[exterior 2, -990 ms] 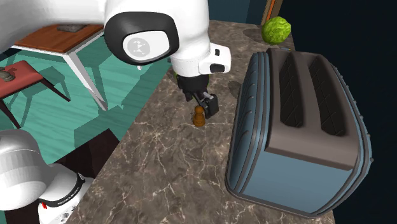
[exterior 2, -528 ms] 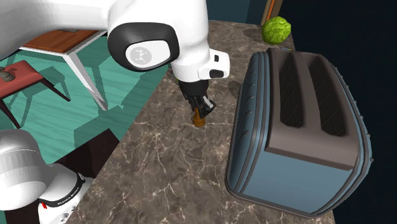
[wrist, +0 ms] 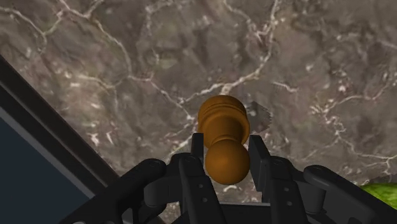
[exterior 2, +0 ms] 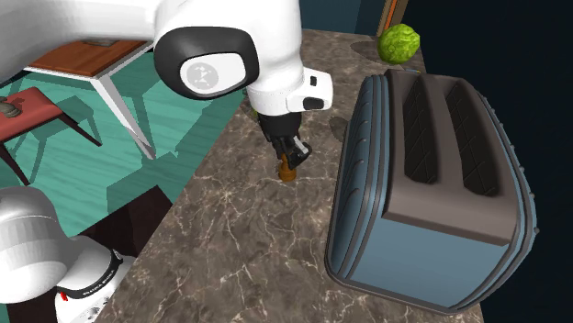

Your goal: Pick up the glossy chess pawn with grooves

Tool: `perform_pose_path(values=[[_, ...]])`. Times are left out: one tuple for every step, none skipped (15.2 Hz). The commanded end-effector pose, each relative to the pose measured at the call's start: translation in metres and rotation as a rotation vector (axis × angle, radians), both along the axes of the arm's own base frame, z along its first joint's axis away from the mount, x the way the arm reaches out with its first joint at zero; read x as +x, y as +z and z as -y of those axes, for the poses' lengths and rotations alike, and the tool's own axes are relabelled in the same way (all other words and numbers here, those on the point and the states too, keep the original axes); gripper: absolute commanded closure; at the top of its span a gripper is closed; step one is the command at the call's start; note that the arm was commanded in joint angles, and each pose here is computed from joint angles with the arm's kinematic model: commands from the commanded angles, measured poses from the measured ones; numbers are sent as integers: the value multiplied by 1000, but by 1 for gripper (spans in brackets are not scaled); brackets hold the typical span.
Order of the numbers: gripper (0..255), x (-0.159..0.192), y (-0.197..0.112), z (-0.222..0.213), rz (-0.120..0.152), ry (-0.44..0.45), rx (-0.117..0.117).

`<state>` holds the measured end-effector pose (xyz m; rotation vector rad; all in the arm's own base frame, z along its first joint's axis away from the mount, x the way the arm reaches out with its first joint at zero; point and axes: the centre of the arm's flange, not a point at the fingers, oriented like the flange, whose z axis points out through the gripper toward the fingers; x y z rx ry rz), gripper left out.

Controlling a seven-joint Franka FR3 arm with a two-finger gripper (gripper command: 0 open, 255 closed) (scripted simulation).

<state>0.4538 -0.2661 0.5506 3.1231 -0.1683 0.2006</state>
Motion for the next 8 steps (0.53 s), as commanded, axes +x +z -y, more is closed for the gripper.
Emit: perform_pose_path(values=[[255,0,10,0,0,0,0],[255,0,15,0,0,0,0],[255,0,20,0,0,0,0],[255,0,26,0,0,0,0],[255,0,31,0,0,0,0],[255,0,36,0,0,0,0],[255,0,41,0,0,0,0],[255,0,47,0,0,0,0]])
